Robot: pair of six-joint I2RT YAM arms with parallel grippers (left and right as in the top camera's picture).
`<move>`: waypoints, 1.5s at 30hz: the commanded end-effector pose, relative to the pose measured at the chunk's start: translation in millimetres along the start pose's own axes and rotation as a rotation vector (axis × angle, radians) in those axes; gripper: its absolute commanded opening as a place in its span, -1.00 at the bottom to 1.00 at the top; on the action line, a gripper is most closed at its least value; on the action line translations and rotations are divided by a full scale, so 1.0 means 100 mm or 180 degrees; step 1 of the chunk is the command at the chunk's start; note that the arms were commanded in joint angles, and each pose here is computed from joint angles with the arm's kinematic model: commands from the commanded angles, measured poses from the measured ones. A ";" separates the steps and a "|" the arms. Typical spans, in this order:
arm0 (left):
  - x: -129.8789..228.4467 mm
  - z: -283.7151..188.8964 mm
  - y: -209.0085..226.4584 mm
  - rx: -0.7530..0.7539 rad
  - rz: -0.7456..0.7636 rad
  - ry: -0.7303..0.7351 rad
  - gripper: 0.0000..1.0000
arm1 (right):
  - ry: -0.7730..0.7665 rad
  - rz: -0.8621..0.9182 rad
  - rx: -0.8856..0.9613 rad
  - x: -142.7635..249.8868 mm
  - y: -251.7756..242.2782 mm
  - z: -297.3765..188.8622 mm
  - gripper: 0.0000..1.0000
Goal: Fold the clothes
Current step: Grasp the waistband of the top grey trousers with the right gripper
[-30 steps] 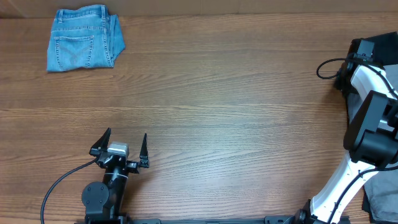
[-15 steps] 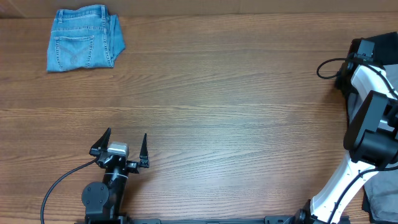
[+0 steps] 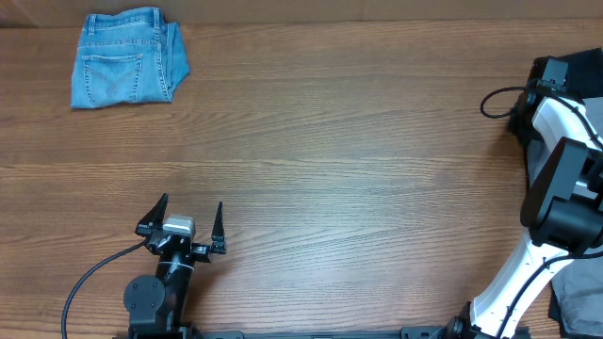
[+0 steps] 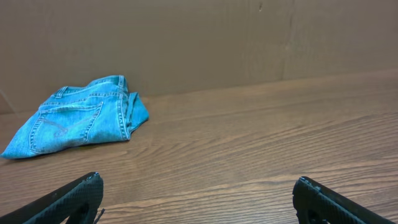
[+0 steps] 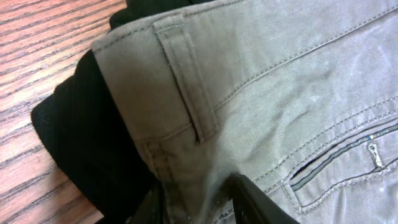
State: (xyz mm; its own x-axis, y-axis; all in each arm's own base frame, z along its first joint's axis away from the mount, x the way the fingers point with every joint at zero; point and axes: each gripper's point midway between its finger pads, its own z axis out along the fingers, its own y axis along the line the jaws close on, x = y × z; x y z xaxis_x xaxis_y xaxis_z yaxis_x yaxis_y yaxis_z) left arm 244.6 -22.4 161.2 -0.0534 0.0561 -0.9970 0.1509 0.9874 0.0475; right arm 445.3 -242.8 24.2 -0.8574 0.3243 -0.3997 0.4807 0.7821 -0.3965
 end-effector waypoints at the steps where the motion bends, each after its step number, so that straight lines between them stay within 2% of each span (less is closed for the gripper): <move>1: 0.01 0.00 0.00 -0.0012 0.0055 -0.0012 1.00 | -0.0066 0.0027 0.0001 -0.10 0.01 -0.01 -0.21; 25: 0.00 0.00 0.00 -0.0012 0.0055 -0.0013 0.99 | -0.0090 0.0043 -0.0149 -0.09 0.18 0.18 -0.24; 28: 0.01 0.00 0.00 -0.0012 0.0055 -0.0012 1.00 | -0.0112 0.0054 -0.0139 -0.11 0.18 0.19 -0.39; 33: 0.01 0.00 0.00 -0.0012 0.0055 -0.0012 0.99 | -0.0135 0.0065 -0.0137 -0.13 0.17 0.19 -0.80; 38: 0.01 0.00 0.00 -0.0012 0.0055 -0.0012 1.00 | -0.0130 0.0064 -0.0115 -0.13 0.16 0.19 -0.92; 45: 0.01 0.00 0.00 -0.0012 0.0055 -0.0012 0.99 | -0.0141 0.0093 -0.0006 -0.14 0.09 0.17 -0.92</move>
State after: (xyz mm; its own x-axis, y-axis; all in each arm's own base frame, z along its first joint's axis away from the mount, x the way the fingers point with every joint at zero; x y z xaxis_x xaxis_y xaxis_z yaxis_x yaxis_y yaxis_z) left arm 244.6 -22.4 161.2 -0.0534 0.0561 -0.9970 0.1509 0.9874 0.0475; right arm 458.3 -247.6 11.3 -0.8426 0.3204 -0.4328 0.4941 0.7796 -0.3848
